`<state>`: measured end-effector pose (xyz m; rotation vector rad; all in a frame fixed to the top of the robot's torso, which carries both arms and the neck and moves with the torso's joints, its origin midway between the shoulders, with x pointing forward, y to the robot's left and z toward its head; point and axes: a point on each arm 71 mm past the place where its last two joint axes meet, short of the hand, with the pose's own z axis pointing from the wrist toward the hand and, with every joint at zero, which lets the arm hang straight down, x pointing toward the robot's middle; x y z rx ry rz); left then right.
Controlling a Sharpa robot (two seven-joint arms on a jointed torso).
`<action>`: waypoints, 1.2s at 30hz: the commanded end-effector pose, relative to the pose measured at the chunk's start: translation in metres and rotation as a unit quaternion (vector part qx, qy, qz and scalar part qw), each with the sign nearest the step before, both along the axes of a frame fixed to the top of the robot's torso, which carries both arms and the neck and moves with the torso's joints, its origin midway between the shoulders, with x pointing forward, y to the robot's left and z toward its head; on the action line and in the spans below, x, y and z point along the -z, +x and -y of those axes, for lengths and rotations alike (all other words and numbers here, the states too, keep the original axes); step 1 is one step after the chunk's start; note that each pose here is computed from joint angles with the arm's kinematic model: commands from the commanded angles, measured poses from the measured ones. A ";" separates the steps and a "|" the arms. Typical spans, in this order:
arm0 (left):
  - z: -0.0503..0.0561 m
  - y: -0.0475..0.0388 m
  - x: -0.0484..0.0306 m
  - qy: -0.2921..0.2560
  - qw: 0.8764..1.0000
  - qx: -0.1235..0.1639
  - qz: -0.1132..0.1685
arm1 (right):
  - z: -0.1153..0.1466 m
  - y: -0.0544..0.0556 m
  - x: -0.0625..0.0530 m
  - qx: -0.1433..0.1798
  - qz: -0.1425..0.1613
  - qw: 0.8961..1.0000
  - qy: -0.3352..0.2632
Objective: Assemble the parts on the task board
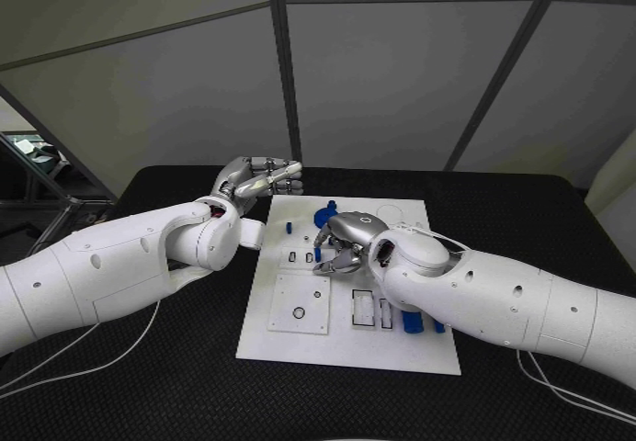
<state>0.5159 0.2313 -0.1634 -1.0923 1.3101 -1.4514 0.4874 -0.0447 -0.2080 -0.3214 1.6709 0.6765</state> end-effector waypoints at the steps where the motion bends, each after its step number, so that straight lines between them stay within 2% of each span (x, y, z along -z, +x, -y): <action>1: 0.001 0.0002 -0.0010 -0.001 1.000 0.006 0.002 | 0.000 0.000 -0.008 0.004 0.030 0.999 0.036; 10: -0.001 0.0008 0.0008 0.001 1.000 0.008 -0.006 | 0.012 -0.013 -0.020 -0.011 0.060 0.994 0.091; 13: -0.002 0.0005 0.0029 0.012 1.000 0.020 -0.017 | 0.023 -0.019 -0.026 -0.020 0.052 0.992 0.116; 16: -0.003 -0.0005 0.0052 0.035 0.998 0.040 -0.026 | 0.035 -0.018 -0.035 -0.028 0.029 0.989 0.139; 22: -0.005 -0.0048 0.0145 0.130 0.984 0.101 -0.064 | 0.075 -0.006 -0.058 -0.018 -0.071 0.977 0.200; 25: -0.004 -0.0086 0.0204 0.203 0.966 0.139 -0.083 | 0.097 0.001 -0.068 -0.001 -0.096 0.970 0.222; 29: -0.003 -0.0130 0.0272 0.309 0.930 0.163 -0.111 | 0.121 0.009 -0.078 0.024 -0.102 0.966 0.238; 33: 0.000 -0.0121 0.0265 0.399 0.891 0.176 -0.129 | 0.140 0.016 -0.083 0.049 -0.097 0.963 0.245; 34: 0.002 -0.0105 0.0247 0.428 0.877 0.178 -0.131 | 0.145 0.018 -0.084 0.058 -0.095 0.963 0.246; 36: 0.006 -0.0086 0.0235 0.455 0.862 0.179 -0.133 | 0.150 0.021 -0.085 0.065 -0.093 0.962 0.247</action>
